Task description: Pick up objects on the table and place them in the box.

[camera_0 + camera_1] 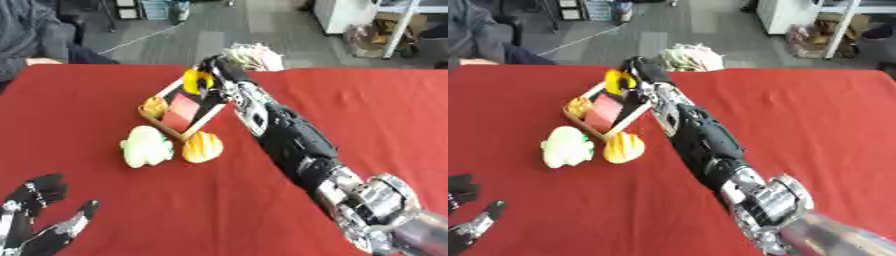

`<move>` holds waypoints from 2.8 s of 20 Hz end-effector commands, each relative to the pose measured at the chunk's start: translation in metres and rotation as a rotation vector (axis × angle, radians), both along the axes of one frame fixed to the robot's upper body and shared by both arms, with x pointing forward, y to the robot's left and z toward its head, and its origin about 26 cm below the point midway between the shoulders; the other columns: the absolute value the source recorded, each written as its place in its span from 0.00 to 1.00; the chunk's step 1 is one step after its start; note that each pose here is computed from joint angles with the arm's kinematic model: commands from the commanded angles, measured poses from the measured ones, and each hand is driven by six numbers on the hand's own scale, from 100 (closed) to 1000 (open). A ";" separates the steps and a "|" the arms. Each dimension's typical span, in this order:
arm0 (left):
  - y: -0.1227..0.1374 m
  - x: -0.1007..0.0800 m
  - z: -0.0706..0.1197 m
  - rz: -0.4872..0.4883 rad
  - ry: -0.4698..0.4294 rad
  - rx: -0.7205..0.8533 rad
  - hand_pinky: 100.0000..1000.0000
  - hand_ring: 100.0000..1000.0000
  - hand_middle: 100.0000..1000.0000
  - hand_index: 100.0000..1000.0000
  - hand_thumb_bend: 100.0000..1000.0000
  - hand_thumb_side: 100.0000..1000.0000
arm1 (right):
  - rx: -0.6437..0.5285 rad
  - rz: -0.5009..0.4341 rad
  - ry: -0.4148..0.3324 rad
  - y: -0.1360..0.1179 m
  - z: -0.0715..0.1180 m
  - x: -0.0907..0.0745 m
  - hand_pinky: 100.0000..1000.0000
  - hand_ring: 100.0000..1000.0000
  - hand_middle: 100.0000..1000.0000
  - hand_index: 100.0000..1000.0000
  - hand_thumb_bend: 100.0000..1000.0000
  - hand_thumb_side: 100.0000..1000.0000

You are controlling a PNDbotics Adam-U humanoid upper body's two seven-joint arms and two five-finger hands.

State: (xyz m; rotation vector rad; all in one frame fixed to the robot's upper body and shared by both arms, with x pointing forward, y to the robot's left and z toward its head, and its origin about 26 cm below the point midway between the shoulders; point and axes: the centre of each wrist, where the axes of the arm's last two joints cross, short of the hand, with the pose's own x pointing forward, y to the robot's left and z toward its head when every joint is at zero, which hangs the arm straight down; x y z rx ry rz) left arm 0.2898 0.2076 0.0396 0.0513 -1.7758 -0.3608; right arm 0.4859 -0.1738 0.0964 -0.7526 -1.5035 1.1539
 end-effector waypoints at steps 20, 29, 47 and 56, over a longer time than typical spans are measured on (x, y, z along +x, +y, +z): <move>0.087 0.014 0.072 0.075 -0.180 0.484 0.74 0.72 0.54 0.72 0.65 0.09 | 0.435 0.356 -0.273 -0.056 0.089 -0.085 0.77 0.75 0.74 0.89 0.00 0.01; 0.122 0.041 0.139 -0.239 -0.086 1.159 0.77 0.72 0.64 0.80 0.58 0.00 | 0.627 0.250 -0.182 -0.109 0.036 -0.155 0.76 0.72 0.70 0.86 0.00 0.11; 0.111 0.105 0.102 -0.426 0.177 1.347 0.79 0.69 0.71 0.85 0.73 0.06 | 0.792 0.029 -0.222 -0.126 0.000 -0.184 0.75 0.71 0.67 0.84 0.00 0.19; 0.097 0.121 0.086 -0.245 0.076 1.362 0.80 0.71 0.73 0.86 0.75 0.08 | 0.811 0.023 -0.208 -0.123 -0.004 -0.185 0.75 0.70 0.66 0.83 0.00 0.21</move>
